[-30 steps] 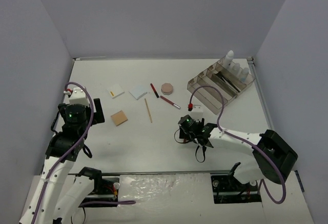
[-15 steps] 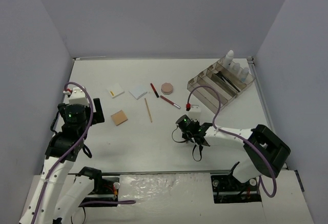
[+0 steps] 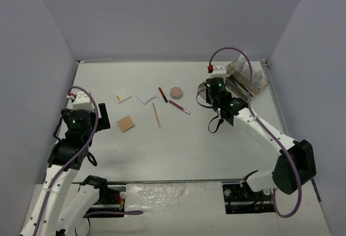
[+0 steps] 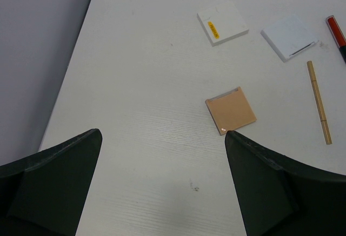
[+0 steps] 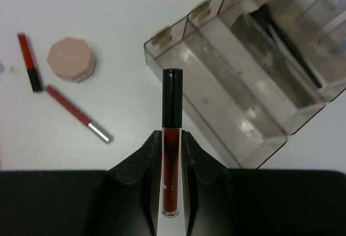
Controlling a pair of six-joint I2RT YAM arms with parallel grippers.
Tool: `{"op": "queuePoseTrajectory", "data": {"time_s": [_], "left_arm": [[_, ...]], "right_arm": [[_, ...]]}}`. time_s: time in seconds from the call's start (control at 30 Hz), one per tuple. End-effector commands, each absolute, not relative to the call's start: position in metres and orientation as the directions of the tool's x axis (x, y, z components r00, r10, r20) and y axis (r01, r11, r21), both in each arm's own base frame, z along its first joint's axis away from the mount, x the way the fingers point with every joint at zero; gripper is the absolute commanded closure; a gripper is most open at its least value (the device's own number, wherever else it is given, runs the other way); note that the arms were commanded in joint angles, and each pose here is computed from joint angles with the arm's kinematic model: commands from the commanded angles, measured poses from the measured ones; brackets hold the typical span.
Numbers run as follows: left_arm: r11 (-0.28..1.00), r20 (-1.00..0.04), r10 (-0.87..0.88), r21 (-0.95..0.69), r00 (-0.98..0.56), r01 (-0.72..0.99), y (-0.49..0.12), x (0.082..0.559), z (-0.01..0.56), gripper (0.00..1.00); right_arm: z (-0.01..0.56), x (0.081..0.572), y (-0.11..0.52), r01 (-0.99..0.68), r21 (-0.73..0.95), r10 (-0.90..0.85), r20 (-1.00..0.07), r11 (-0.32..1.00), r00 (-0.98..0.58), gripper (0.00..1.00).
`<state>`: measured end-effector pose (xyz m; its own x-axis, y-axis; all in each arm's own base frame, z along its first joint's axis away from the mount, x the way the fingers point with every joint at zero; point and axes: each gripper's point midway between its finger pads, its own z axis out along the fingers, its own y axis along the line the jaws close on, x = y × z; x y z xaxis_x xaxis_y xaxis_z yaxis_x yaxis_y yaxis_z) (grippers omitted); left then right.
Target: Organize the makeup
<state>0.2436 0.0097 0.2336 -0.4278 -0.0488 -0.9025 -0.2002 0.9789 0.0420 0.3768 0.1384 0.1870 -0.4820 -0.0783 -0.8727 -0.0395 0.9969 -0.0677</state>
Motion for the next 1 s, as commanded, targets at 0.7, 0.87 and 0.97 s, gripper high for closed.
{"op": "queuePoseTrajectory", "data": {"time_s": [0.7, 0.87, 0.97], "left_arm": [[0.985, -0.937, -0.082, -0.024, -0.340, -0.171, 0.001, 0.252, 0.258, 0.03], [0.985, -0.937, -0.080, -0.021, -0.341, -0.173, 0.002, 0.252, 0.258, 0.03], [0.984, -0.937, -0.079, -0.018, -0.341, -0.178, 0.003, 0.252, 0.258, 0.03]], "right_arm": [[0.133, 0.531, 0.035, -0.384, -0.493, -0.622, -0.672, 0.781, -0.402, 0.96], [0.122, 0.531, 0.030, -0.394, -0.495, -0.631, -0.655, 0.774, -0.416, 0.72], [0.124, 0.532, 0.031, -0.395, -0.491, -0.627, -0.661, 0.777, -0.413, 0.61]]}}
